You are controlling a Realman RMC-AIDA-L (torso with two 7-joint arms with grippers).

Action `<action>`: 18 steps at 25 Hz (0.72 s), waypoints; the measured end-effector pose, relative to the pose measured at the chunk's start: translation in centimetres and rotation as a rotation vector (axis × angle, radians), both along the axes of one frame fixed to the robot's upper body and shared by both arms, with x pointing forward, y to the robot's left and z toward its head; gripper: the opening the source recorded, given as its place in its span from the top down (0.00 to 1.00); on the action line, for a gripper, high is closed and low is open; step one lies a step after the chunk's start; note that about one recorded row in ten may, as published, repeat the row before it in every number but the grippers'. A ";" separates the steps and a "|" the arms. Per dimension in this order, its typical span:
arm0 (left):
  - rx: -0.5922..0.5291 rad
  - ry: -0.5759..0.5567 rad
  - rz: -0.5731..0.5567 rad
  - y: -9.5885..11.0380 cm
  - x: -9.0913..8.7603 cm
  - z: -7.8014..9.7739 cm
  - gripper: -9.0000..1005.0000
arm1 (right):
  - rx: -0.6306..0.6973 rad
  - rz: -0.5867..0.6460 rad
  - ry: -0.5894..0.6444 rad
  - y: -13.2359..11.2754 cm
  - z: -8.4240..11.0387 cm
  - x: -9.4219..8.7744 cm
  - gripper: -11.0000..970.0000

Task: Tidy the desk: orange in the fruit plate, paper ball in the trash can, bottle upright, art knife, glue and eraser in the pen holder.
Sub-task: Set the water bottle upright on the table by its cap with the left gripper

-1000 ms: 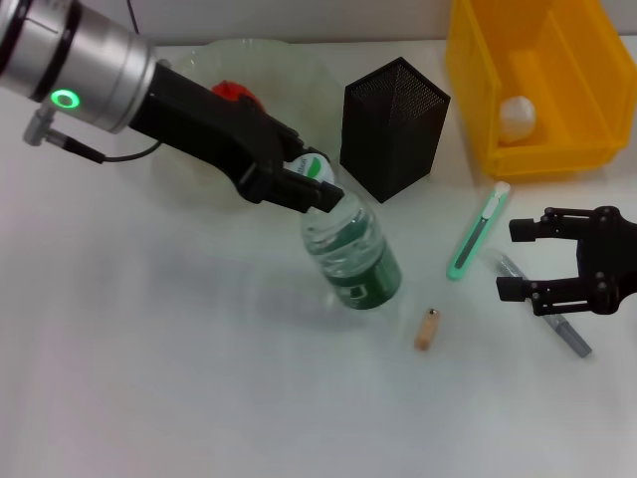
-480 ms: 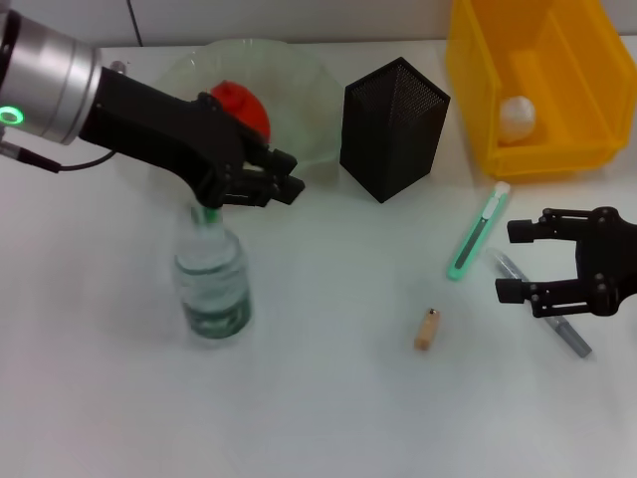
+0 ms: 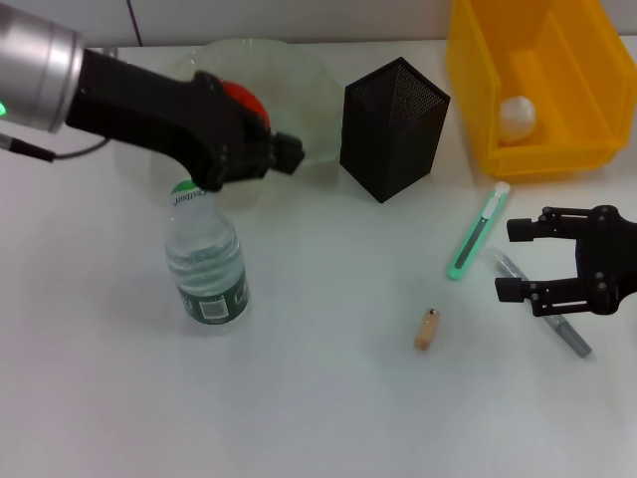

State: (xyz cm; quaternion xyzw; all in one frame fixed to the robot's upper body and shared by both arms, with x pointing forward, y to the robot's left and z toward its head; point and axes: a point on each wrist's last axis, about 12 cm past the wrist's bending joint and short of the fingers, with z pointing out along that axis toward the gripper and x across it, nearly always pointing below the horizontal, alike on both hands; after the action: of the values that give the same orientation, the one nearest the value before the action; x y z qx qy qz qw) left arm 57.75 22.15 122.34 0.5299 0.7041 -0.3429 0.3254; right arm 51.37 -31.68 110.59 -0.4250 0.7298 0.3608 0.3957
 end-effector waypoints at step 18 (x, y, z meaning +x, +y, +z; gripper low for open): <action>-0.177 -0.063 0.030 6.3 -3.1 -0.2 0.55 | -0.005 -0.006 -0.006 0.0 0.1 0.3 0.15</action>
State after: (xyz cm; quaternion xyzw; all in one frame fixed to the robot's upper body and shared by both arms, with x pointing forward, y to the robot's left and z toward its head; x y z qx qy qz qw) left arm 54.61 28.50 122.13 0.4990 0.6683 -0.3821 0.3980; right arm 51.64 -31.71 110.71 -0.4249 0.7308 0.3563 0.3981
